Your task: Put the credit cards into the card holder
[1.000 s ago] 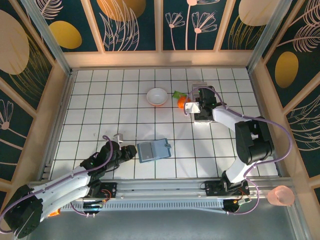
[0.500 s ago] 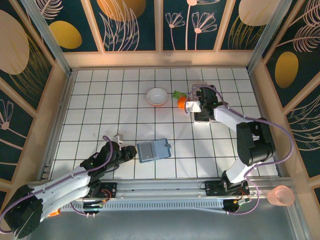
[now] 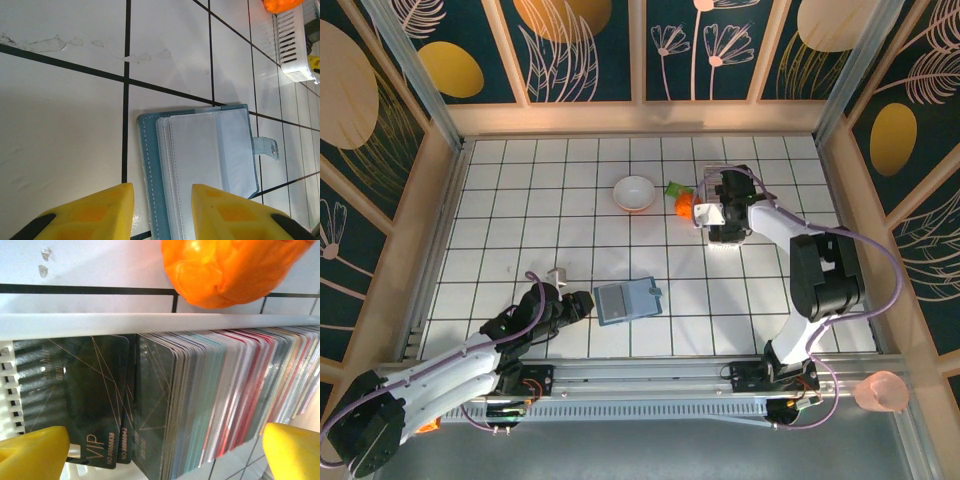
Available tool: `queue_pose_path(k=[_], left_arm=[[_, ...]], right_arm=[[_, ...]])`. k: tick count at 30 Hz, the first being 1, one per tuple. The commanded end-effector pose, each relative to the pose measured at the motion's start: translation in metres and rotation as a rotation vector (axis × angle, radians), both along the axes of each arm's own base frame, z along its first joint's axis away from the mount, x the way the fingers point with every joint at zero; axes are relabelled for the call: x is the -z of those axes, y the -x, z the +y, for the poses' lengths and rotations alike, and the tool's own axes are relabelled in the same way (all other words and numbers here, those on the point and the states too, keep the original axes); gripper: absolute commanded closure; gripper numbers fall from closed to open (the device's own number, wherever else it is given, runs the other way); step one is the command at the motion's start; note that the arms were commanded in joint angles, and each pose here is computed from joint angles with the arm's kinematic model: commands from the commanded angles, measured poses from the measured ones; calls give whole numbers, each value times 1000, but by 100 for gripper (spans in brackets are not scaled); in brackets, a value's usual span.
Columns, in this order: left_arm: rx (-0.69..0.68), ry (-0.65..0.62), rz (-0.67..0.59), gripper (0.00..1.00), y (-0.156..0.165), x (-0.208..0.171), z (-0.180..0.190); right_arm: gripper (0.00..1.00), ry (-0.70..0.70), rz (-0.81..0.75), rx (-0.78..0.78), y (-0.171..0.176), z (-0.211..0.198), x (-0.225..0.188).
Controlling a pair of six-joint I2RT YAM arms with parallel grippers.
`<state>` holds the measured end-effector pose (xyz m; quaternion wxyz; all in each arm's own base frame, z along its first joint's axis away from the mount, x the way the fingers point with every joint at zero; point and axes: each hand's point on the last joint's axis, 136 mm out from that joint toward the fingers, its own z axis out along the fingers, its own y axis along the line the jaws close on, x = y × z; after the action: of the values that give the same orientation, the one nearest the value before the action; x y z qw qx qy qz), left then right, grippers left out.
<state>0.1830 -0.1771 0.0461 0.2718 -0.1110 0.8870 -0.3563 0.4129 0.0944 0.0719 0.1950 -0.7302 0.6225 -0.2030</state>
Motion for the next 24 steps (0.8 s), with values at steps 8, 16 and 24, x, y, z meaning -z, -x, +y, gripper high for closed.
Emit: queue_pose_path(k=[8, 16, 24], left_arm=[[1, -12, 0, 65, 2, 6, 3], [1, -10, 6, 67, 2, 8, 1], [2, -3, 3, 69, 1, 6, 1]], right_arm=[[1, 20, 62, 38, -12, -2, 25], [28, 43, -12, 27, -25, -4, 19], [46, 46, -54, 21, -26, -6, 8]])
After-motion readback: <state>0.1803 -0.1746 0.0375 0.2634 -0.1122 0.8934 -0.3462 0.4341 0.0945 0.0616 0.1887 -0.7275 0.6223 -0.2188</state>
